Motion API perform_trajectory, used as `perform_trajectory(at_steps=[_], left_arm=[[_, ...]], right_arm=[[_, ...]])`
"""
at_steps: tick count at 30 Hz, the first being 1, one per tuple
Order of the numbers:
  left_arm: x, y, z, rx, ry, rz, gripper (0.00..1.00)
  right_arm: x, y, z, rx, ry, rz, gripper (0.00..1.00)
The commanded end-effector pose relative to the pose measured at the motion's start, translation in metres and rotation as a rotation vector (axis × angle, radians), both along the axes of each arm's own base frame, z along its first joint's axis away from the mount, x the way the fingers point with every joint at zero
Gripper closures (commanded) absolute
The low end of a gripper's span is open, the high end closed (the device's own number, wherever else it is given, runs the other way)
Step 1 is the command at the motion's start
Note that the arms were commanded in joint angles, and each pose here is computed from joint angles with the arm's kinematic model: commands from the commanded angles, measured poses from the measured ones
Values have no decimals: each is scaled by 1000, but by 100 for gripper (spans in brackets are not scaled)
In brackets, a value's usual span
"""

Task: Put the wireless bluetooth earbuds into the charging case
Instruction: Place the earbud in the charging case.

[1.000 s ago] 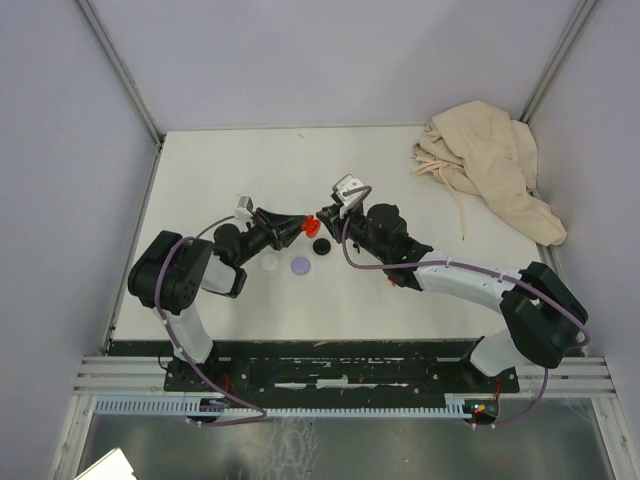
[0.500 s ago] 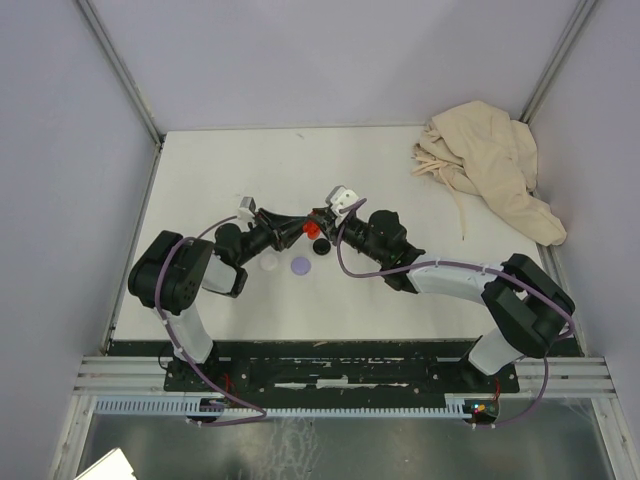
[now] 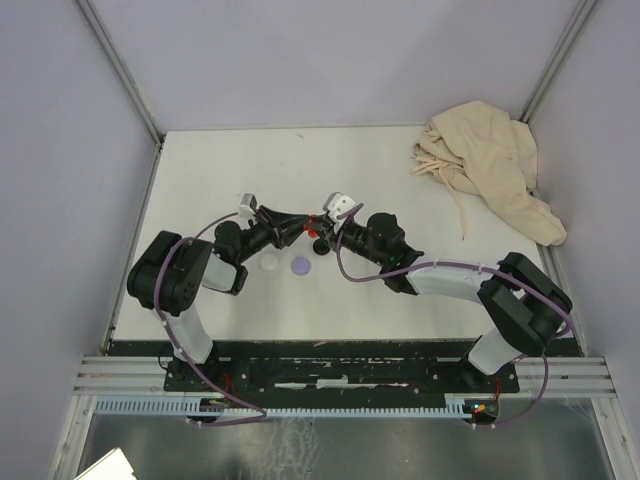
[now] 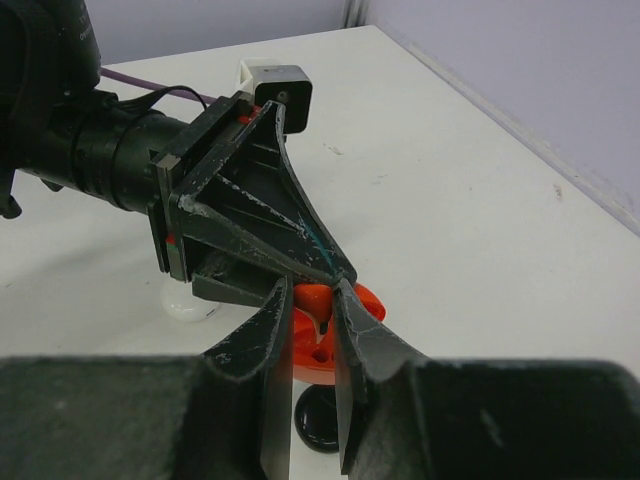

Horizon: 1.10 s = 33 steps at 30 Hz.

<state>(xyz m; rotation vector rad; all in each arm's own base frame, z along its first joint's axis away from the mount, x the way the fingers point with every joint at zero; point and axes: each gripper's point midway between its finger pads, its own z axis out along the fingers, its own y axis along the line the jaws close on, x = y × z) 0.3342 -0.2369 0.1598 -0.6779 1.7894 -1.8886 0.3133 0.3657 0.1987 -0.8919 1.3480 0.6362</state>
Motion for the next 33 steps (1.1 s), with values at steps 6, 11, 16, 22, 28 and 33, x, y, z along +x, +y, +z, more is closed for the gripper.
perform_trajectory(at_steps=[6, 11, 16, 22, 28, 33], left_arm=[[-3, -3, 32, -34, -85, -27, 97], [-4, -3, 33, -29, -88, -29, 97], [-4, -3, 33, -29, -87, -27, 97], [-3, -2, 34, -33, -85, -19, 97], [1, -3, 30, -28, -79, -14, 97], [5, -4, 25, -21, -73, -11, 97]], right_arm=[[-3, 0, -5, -11, -19, 11, 98], [-2, -1, -7, -14, -20, 1, 98], [-1, -2, -9, -22, -18, -4, 98], [-3, -1, -12, -33, -6, 6, 90], [-7, 0, 1, 13, -1, 20, 61], [-14, -11, 35, 103, -32, -2, 41]])
